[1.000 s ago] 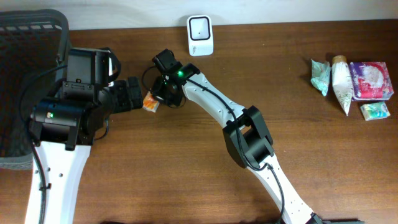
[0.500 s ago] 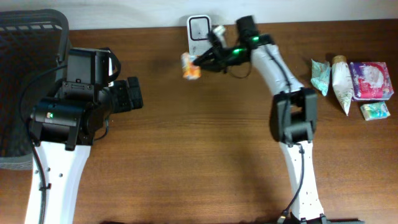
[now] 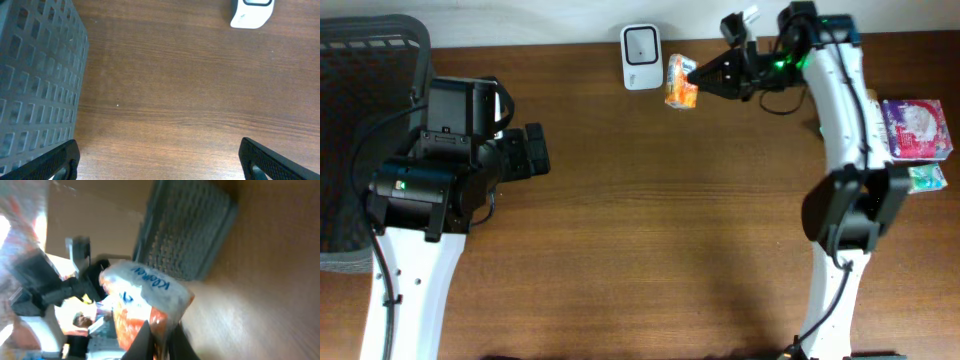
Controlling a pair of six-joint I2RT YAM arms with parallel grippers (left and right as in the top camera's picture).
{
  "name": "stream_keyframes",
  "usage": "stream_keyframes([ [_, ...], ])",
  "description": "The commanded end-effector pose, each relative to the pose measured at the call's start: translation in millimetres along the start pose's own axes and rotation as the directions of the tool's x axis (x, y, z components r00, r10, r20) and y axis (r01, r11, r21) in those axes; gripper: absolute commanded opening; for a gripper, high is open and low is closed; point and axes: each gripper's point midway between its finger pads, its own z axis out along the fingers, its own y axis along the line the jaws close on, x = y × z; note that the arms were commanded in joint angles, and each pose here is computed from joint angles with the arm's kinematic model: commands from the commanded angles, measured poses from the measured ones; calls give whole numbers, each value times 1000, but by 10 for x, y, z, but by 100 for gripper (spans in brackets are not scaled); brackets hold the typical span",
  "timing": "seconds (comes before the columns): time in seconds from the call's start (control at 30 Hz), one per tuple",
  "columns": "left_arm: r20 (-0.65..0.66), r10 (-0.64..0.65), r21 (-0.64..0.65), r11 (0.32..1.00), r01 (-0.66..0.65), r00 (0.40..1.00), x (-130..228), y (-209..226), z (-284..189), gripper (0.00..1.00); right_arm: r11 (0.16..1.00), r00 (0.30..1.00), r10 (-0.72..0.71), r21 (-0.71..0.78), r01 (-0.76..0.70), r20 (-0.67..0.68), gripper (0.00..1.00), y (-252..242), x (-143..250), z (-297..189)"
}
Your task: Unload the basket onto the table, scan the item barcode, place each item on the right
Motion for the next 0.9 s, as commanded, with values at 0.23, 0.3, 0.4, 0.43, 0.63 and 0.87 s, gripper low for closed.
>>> stream_keyframes([
  [0.23,12,-11,-4,1000,11,1000,-31,18,-24,99,945,943,-297,97,312,-148,4,-213,232,139],
  [0.3,12,-11,-4,1000,11,1000,-31,18,-24,99,943,941,-302,99,319,-149,4,-219,231,130],
  [0.4,11,-11,-4,1000,11,1000,-30,19,-24,99,941,945,-304,117,318,-123,4,-252,178,3],
  [0.43,11,-11,-4,1000,11,1000,-30,19,-24,99,940,945,-306,122,319,-114,4,-265,159,-37],
  [0.63,10,-11,-4,1000,11,1000,-25,20,-24,99,866,956,-175,425,264,-237,4,-825,124,-5],
  [0.87,9,-11,-4,1000,11,1000,-25,20,-24,99,36,925,-240,949,312,-295,4,-1509,-667,-199],
])
